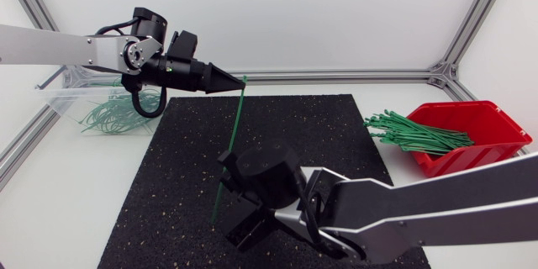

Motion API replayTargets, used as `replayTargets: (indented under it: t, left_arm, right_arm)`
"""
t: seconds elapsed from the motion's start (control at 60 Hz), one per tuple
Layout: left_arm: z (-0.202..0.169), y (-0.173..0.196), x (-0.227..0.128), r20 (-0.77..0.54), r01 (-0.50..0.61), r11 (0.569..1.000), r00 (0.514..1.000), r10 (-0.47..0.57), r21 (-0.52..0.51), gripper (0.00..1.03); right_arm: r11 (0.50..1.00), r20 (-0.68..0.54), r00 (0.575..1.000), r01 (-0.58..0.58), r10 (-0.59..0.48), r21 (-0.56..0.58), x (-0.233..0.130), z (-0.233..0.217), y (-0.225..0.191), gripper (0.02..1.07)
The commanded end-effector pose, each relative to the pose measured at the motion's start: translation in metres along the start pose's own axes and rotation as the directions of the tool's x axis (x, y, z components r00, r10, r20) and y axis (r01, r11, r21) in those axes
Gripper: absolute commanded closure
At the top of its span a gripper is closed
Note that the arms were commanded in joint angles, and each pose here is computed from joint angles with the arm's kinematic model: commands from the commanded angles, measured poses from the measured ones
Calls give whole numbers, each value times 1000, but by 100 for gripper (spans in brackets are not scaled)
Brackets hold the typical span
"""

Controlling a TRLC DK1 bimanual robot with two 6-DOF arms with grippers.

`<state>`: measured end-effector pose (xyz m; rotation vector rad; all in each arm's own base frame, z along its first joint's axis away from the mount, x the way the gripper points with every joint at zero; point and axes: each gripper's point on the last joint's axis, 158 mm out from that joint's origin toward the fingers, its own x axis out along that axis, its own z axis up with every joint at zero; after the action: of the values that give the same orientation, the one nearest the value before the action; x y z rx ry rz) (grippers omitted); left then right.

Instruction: Take a green cable tie from the red box, thread the tail through the head to close it, then place it in the transparent bin on the left.

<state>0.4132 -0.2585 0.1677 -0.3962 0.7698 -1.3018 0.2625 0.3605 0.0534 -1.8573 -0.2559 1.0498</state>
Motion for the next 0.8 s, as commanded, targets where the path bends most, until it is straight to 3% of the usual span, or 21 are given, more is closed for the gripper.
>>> replayTargets:
  t: [0.0,0.35,0.467,0.783]
  left_arm:
    - [4,7,-2,5,2,1000,1000,-2,-6,100]
    - [2,6,-2,-4,2,1000,1000,-2,-29,100]
    - [2,9,-7,0,-4,999,1000,4,-51,100]
    - [3,12,-8,3,-5,998,1000,6,-70,100]
  right_arm:
    - [997,18,999,-31,33,-71,3,13,22,53]
    - [992,49,999,12,-6,-125,16,33,26,54]
    - [991,56,998,22,-15,-130,18,38,27,62]
    - [990,76,996,65,-56,-129,20,48,22,73]
